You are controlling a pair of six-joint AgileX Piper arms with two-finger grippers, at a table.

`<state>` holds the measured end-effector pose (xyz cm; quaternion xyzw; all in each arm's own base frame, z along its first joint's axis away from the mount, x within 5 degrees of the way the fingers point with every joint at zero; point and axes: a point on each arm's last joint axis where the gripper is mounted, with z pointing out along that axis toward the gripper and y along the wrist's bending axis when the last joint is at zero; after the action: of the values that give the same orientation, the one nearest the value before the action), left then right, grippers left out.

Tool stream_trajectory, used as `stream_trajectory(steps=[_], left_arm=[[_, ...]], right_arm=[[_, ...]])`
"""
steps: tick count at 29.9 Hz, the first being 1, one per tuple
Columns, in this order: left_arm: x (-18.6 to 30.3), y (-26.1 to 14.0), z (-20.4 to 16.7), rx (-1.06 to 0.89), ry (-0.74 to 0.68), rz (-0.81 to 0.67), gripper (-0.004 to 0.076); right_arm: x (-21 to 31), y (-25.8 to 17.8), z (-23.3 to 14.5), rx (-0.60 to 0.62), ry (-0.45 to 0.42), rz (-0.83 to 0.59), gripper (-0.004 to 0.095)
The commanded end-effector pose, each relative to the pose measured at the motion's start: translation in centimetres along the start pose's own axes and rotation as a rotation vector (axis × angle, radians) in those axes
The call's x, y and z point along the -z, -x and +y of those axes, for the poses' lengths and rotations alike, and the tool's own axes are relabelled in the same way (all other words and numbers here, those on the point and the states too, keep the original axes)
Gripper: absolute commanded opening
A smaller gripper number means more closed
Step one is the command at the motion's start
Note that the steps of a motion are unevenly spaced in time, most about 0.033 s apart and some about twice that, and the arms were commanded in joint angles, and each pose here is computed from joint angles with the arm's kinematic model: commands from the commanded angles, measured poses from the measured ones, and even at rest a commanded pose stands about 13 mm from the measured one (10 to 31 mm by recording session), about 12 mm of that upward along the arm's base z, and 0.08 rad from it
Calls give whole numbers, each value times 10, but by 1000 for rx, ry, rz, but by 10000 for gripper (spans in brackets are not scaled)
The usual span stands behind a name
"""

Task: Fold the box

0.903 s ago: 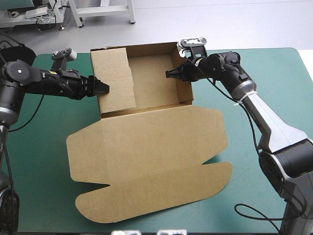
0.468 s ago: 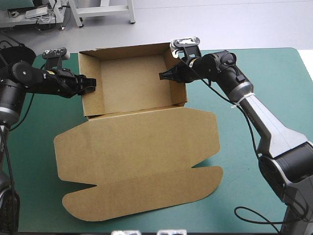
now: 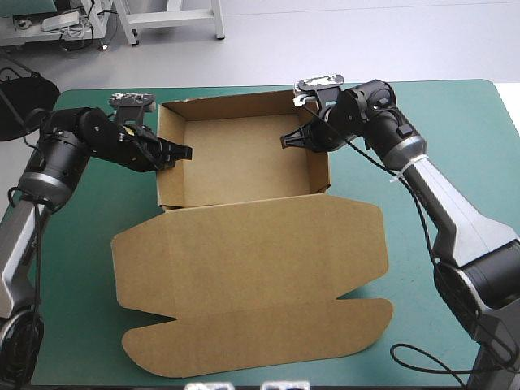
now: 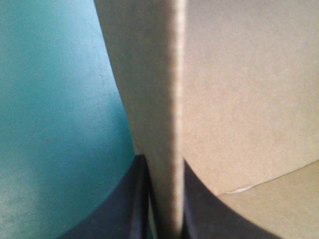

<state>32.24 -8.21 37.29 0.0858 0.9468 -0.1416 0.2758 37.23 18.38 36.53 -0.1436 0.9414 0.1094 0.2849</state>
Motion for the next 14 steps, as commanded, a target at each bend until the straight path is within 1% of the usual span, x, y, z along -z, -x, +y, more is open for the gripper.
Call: stream_trajectory(steps=[1, 3, 6, 8, 11, 14], left_arm=[[10, 9, -33, -29, -106, -107, -9], [-2, 7, -40, -34, -119, -64, -9], [-22, 2, -47, 2, -126, 22, -9], [-36, -2, -51, -10, -130, 87, -9], [-58, -9, -55, -4, -89, 185, -9], [-74, -14, -60, 3, -56, 236, -8]], right_arm=[[35, -6, 12, 40, 64, 39, -13], [35, -10, 11, 27, 57, 80, -13], [30, -14, 13, 3, 76, 105, -12], [20, -19, 12, -11, 77, 145, -12], [-4, -37, 11, -52, 79, 250, -13], [-24, -54, 9, -71, 81, 336, -13]])
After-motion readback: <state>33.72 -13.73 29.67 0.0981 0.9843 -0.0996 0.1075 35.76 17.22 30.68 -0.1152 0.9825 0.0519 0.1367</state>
